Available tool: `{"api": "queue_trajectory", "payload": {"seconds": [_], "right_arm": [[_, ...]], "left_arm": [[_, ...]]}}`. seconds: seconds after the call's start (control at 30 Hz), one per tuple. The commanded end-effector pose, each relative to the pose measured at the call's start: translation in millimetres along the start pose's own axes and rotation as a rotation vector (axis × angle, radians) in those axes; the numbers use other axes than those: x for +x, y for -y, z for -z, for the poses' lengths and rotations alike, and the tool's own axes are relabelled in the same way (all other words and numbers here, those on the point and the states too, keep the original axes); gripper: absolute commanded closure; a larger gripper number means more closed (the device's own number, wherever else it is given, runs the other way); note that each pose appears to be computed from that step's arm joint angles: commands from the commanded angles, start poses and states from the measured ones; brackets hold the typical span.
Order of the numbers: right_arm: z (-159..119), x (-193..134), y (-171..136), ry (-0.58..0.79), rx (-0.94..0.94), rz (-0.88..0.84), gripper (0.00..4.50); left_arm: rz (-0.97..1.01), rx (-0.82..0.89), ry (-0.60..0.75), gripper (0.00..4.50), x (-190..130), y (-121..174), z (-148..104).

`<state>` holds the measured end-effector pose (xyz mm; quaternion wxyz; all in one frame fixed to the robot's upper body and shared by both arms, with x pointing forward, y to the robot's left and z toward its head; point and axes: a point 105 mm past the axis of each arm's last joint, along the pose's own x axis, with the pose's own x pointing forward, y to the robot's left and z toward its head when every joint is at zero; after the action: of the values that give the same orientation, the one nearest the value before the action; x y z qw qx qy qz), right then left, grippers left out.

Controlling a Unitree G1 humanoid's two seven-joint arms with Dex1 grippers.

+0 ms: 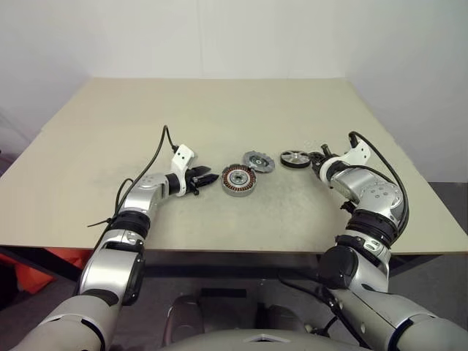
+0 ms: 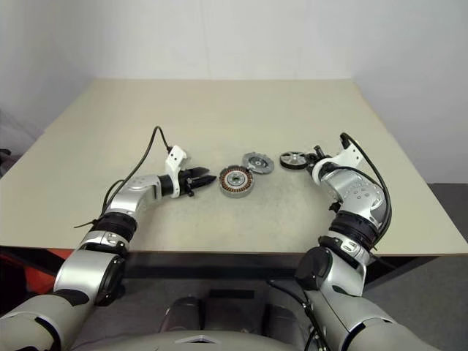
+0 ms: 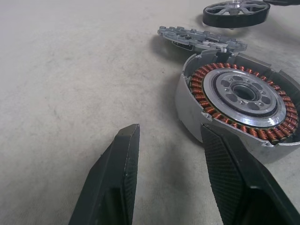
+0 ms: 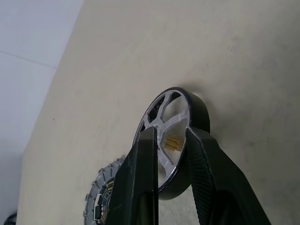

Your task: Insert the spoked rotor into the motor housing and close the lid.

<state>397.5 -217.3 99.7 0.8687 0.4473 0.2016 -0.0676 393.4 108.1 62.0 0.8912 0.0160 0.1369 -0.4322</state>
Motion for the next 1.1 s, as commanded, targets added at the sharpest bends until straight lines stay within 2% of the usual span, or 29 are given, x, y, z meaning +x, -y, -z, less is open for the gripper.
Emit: {"api": "queue_trajectory", "payload": {"seconds": [0.03,0.3,0.53,0.73,0.93,1.1], "right_arm": [[5.1,-0.9,-6.8,-0.014,-0.021,-0.017,3.57],[14.2,-2.6,-3.6,-0.031,-0.052,0.0,3.57],[-1.0,-12.3,-20.7,0.048,-0.075,-0.071,3.57],[-13.5,-18.5,-26.8,0.097,-0.088,-0.077,1.67],[-12.7,-19.4,-6.0,0.093,-0.083,-0.006,1.67],[-2.0,-20.0,4.9,0.048,0.008,0.015,1.67]], "left_arm": [[-0.002,0.052,0.029,2.3,-1.2,-2.4,-14.6],[-0.006,0.055,0.023,2.3,-3.7,-3.4,-12.3],[-0.003,0.055,0.021,2.3,-2.4,-2.3,-11.7],[-0.003,0.056,0.018,2.3,-1.9,-2.0,-10.3],[-0.005,0.059,0.017,2.3,-2.4,-2.3,-10.1],[-0.006,0.062,0.014,2.3,-3.4,-2.5,-9.2]]}}
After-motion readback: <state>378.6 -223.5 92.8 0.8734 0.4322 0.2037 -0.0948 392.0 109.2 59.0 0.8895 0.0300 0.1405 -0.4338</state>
